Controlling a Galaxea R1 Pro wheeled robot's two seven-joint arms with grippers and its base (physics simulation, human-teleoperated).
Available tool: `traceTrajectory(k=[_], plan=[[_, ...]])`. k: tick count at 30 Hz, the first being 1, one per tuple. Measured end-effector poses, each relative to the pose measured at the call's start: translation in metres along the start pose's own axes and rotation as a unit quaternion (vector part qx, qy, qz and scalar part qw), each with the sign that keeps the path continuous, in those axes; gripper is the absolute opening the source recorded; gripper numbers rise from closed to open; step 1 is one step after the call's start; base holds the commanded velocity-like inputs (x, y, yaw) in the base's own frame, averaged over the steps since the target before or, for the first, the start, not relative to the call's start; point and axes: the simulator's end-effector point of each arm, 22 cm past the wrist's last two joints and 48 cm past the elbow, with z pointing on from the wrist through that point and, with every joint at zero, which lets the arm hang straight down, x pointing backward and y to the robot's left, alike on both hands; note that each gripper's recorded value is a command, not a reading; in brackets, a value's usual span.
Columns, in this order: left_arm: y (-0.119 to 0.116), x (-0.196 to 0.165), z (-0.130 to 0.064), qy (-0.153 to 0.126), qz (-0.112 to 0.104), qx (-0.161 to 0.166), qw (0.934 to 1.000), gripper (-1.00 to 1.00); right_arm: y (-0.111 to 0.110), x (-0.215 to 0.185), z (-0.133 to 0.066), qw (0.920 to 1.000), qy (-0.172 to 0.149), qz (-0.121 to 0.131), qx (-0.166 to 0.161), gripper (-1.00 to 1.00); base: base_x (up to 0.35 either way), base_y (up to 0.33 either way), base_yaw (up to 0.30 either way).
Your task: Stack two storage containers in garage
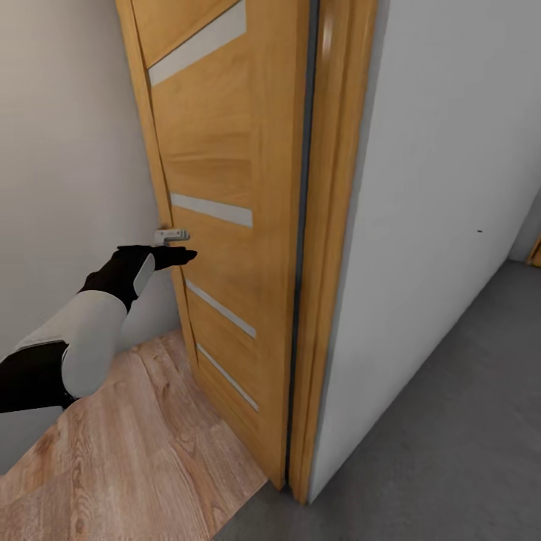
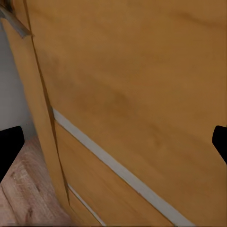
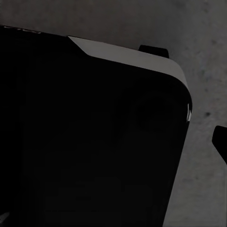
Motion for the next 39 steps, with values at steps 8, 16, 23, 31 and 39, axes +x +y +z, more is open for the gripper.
traceTrajectory(k=[8, 16, 23, 31, 39], plan=[[0.000, 0.008, 0.006, 0.005, -0.001, 0.000, 1.0000, 1.00, 0.002, 0.004, 0.000, 1.0000, 0.005, 0.000, -0.001, 1.00, -0.001, 0.000, 0.144], [0.004, 0.017, 0.011, 0.013, -0.001, -0.003, 0.9999, 1.00, 0.001, 0.008, 0.001, 0.9999, 0.011, 0.001, -0.002, 1.00, 0.000, 0.000, 0.139], [0.006, 0.026, 0.013, 0.023, -0.002, -0.005, 0.9997, 1.00, 0.000, 0.010, 0.001, 0.9999, 0.013, 0.001, -0.001, 1.00, 0.000, 0.000, 0.034], [0.015, 0.130, 0.017, 0.093, -0.007, -0.014, 0.9956, 1.00, 0.000, 0.011, 0.001, 0.9999, 0.014, 0.001, -0.001, 1.00, 0.000, 0.000, 0.003], [0.022, 0.241, 0.008, 0.169, -0.015, -0.027, 0.9851, 1.00, 0.000, 0.011, 0.001, 0.9999, 0.014, 0.000, 0.000, 1.00, 0.000, 0.000, 0.000]])
